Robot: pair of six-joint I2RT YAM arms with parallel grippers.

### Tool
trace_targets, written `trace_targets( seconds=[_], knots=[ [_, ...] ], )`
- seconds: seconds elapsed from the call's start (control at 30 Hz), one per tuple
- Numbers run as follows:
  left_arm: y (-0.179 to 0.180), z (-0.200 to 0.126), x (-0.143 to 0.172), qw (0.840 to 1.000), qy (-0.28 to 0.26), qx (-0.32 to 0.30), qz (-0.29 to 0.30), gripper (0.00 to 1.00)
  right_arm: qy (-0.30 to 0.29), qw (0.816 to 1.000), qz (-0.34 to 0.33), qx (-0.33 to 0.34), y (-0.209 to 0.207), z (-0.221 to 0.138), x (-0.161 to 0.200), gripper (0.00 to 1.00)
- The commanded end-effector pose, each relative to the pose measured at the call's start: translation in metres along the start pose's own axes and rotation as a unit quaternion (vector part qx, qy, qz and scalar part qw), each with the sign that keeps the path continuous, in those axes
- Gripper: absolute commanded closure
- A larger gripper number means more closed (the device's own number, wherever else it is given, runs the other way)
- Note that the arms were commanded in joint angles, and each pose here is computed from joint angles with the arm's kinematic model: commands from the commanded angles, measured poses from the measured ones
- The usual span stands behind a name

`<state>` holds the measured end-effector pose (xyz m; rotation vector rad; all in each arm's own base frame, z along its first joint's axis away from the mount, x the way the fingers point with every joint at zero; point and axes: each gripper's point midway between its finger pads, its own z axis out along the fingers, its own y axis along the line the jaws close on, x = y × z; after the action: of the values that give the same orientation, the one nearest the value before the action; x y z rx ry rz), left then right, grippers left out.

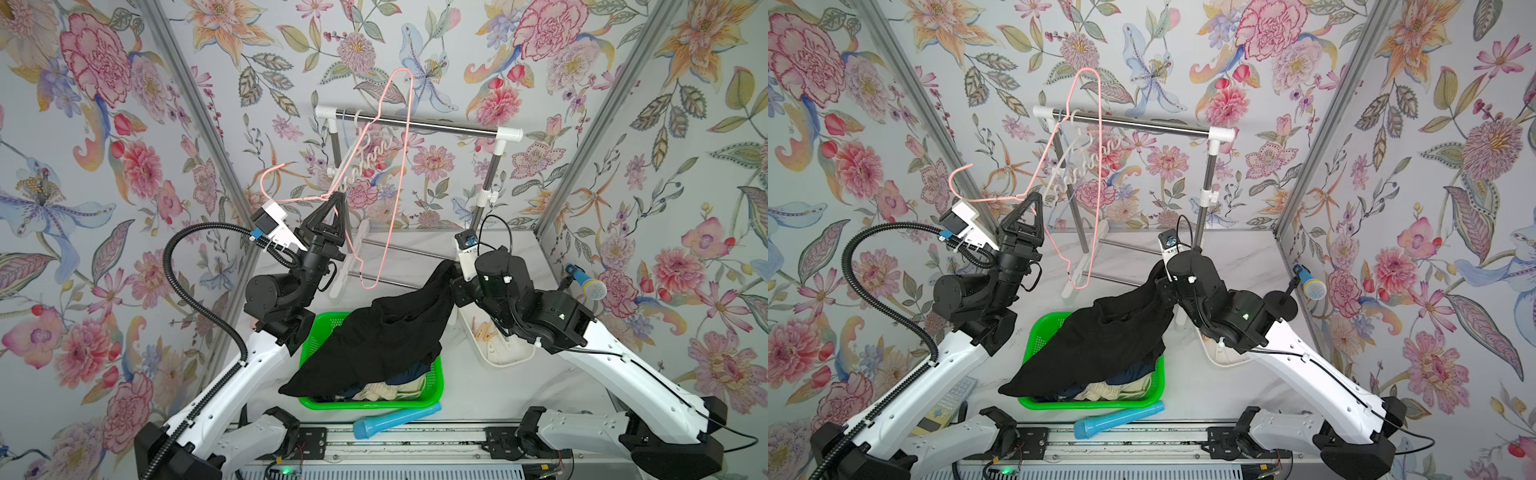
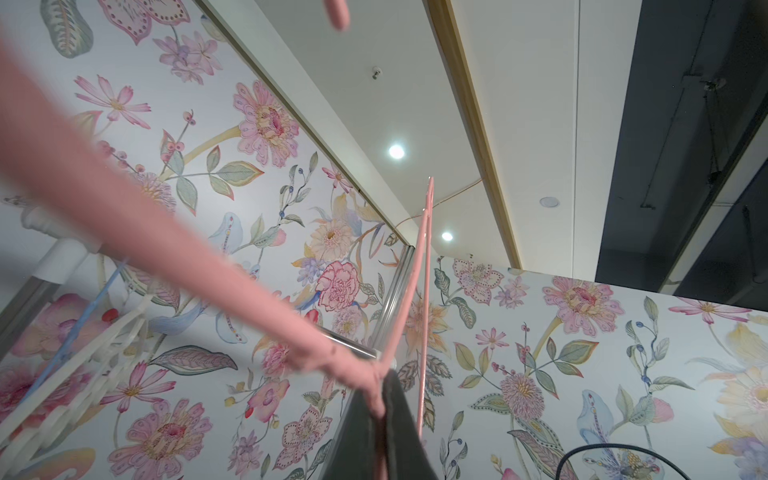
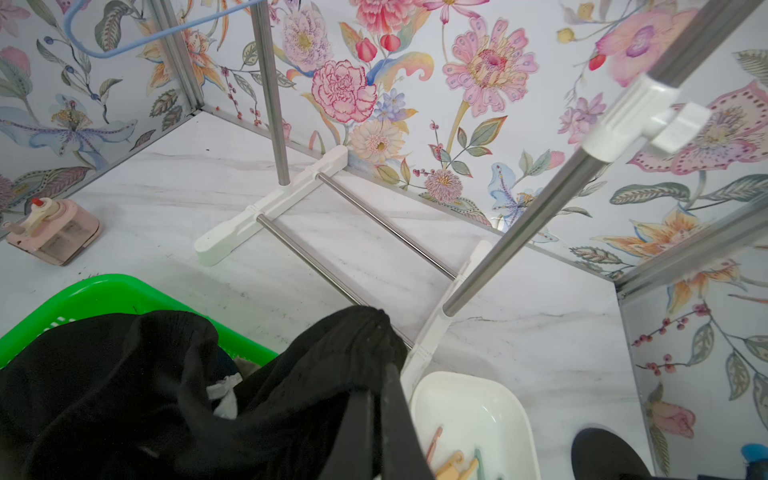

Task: Remove the clothespins securing shorts to the hanger
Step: Remove the shorts from the hanger.

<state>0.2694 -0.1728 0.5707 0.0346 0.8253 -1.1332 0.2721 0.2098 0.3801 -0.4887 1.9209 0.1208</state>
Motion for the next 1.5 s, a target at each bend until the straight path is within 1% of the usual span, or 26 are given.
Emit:
trace_targets(
  seconds=[0.0,0.1,0.2,0.3,0.47,0.57,0.67,0.8,0.87,0.93,1.1,1.2,1.3,1.47],
  knots=[
    [-0.038,0.001,-0.043,0.997,-0.057,0.054,0.016,1.00,-0.042,0.999,0.017,0.010,-0.017,-0.024,-0.024,1.00],
    [-0.027,-0.007,-0.041,0.998,-0.037,0.007,0.056,1.00,-0.057,0.998,0.015,-0.002,-0.017,-0.034,-0.038,1.00],
    [-0.015,-0.023,-0.043,0.995,-0.025,-0.032,0.086,1.00,-0.073,0.997,0.005,0.006,-0.022,-0.044,-0.055,1.00],
    [-0.005,-0.037,-0.042,0.992,0.005,-0.066,0.110,1.00,-0.092,0.996,-0.002,0.013,-0.028,-0.053,-0.074,1.00],
    [0.016,-0.060,-0.035,0.985,0.039,-0.110,0.124,1.00,-0.116,0.993,-0.014,0.008,-0.023,-0.063,-0.097,1.00],
    [0.025,-0.070,-0.029,0.983,0.052,-0.126,0.127,1.00,-0.122,0.992,-0.025,-0.006,-0.010,-0.064,-0.105,1.00],
    [0.031,-0.078,-0.026,0.981,0.057,-0.136,0.129,1.00,-0.120,0.991,-0.037,-0.040,0.018,-0.060,-0.107,1.00],
    [0.043,-0.089,-0.024,0.973,0.064,-0.171,0.142,1.00,-0.118,0.986,-0.059,-0.103,0.072,-0.057,-0.112,1.00],
    [0.049,-0.098,-0.030,0.966,0.058,-0.197,0.156,1.00,-0.119,0.981,-0.075,-0.132,0.103,-0.059,-0.114,1.00],
    [0.055,-0.108,-0.040,0.955,0.049,-0.232,0.177,1.00,-0.121,0.975,-0.095,-0.159,0.135,-0.062,-0.115,1.00],
    [0.056,-0.128,-0.068,0.930,0.034,-0.288,0.227,1.00,-0.128,0.963,-0.136,-0.193,0.198,-0.077,-0.112,1.00],
    [0.054,-0.135,-0.081,0.919,0.027,-0.306,0.246,1.00,-0.132,0.959,-0.152,-0.200,0.223,-0.088,-0.108,1.00],
    [0.050,-0.138,-0.088,0.914,0.022,-0.313,0.258,1.00,-0.133,0.954,-0.152,-0.221,0.243,-0.100,-0.103,1.00],
    [0.047,-0.136,-0.090,0.914,0.022,-0.308,0.264,1.00,-0.139,0.942,-0.146,-0.268,0.265,-0.129,-0.098,1.00]
  ],
)
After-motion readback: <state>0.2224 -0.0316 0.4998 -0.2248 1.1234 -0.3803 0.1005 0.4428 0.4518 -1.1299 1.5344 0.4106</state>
